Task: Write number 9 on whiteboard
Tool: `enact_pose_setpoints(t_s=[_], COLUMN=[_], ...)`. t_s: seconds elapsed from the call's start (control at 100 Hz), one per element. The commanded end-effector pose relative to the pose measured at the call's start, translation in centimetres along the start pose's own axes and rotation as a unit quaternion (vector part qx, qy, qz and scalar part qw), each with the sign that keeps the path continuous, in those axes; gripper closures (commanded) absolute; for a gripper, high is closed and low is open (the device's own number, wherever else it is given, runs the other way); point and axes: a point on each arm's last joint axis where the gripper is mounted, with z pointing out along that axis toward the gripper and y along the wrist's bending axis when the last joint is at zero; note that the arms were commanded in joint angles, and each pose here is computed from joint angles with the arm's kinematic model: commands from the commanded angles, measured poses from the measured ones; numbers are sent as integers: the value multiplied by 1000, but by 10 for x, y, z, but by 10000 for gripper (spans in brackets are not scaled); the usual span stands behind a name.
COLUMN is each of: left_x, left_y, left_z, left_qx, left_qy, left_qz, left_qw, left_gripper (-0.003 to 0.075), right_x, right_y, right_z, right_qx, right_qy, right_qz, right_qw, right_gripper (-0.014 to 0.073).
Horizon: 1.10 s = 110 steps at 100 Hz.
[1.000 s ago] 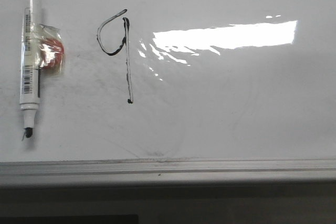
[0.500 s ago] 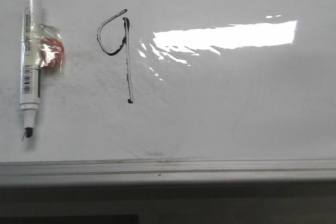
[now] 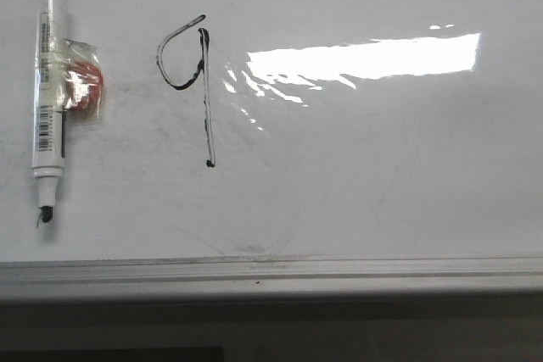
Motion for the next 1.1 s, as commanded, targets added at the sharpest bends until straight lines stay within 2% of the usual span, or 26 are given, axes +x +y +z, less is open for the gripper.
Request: enact_pose_setpoints(t_s=[0.0,0.23,0.31,0.39,0.48,0.54,0.66,0.83,0.93,1.09], left_x=[8,8,8,8,8,8,8,8,8,8], left_y=[0,0,0,0,0,0,0,0,0,0], left_z=[2,2,2,2,2,2,2,2,2,2], left_qx=[-2,-2,-2,-2,-2,-2,-2,-2,-2,-2], left_qy=[-16,-16,-16,-16,-16,-16,-16,-16,-16,-16], left_qz=[1,1,1,1,1,1,1,1,1,1], left_qw=[1000,1000,1000,1000,1000,1000,1000,1000,1000,1000], left_gripper=[741,741,741,741,741,741,741,741,741,741], right_x=[-16,-18,-18,-20,-22,-20,-9,12,20,33], right_y=[0,0,-1,1,1,-2,-11,-28,-38,-48], right_z=[0,0,-1,-3,-9,-10,-9,-12,-14,-25], right_qx=[3,5,10,14,32,54,116,218,287,381], right_qy=[-52,-66,-94,-157,-225,-235,-204,-146,-104,-41], right_qz=[-9,-11,-38,-96,-118,-127,-130,-69,-47,-38], right_qw=[999,998,995,983,967,962,963,962,951,923], right_gripper=[664,664,664,664,664,664,664,664,664,664])
